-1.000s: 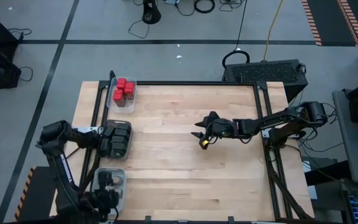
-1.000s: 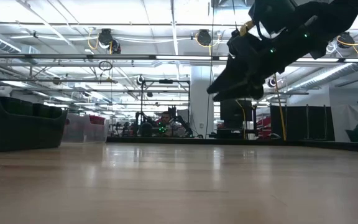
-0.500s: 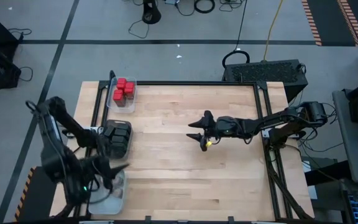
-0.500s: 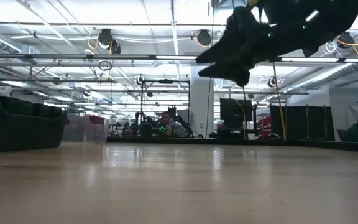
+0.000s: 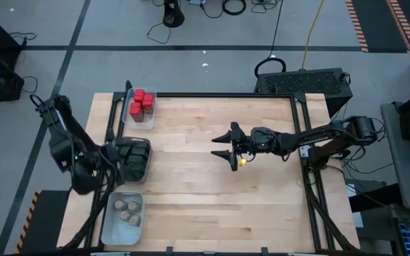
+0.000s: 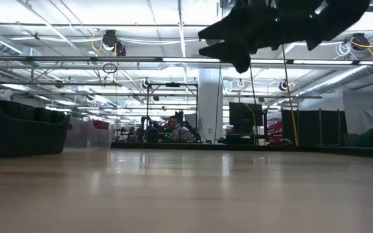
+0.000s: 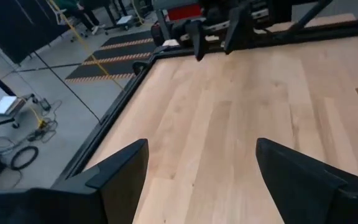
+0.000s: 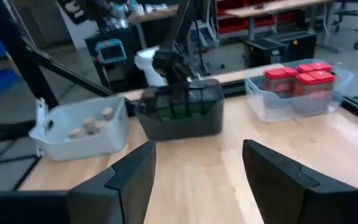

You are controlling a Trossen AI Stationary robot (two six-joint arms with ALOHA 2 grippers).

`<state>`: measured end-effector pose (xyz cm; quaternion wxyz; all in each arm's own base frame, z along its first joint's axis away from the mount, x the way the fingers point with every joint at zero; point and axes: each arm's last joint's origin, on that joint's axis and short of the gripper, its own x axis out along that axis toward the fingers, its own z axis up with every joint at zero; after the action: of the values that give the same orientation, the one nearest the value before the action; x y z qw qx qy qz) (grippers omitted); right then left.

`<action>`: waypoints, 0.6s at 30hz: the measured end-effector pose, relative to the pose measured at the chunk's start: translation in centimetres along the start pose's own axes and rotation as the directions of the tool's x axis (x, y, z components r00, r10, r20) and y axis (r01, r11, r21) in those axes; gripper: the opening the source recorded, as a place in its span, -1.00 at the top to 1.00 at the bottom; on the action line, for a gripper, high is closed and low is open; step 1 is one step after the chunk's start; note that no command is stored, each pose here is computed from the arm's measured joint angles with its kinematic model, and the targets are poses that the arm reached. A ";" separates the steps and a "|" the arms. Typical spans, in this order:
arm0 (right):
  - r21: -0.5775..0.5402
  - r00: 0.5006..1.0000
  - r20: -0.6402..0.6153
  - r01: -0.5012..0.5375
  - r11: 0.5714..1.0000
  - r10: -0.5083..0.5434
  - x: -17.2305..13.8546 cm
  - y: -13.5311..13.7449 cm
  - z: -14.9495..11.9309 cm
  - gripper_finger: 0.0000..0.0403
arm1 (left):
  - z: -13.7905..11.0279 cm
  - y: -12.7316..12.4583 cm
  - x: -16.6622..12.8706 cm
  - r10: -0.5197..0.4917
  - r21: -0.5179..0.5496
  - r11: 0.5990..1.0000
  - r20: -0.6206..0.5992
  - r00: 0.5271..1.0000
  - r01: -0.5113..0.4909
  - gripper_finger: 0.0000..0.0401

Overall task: Sort spices by type
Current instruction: Return to Home Position

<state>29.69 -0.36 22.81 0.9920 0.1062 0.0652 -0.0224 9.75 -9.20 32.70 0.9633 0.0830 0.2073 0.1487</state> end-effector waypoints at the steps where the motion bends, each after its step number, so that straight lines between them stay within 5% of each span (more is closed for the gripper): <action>1: -0.009 1.000 -0.010 0.006 1.000 -0.006 -0.1 -0.1 0.3 -0.10 | -0.4 0.4 0.1 -0.006 -0.009 1.000 0.012 1.000 0.006 -0.50; 12: -0.075 0.997 -0.037 0.061 0.995 -0.064 -2.1 -0.9 3.4 -0.10 | -3.5 3.7 0.5 -0.082 -0.114 0.988 0.170 0.982 0.102 -0.50; 18: -0.117 0.991 -0.109 0.069 0.991 -0.082 -3.1 -1.1 3.3 -0.10 | -4.1 4.3 0.9 -0.159 -0.087 0.978 0.295 0.942 0.192 -0.50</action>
<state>26.97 -2.03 26.23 0.9895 0.0485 0.1264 -0.0503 7.72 -4.44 29.58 0.9957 0.0297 0.0635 0.0602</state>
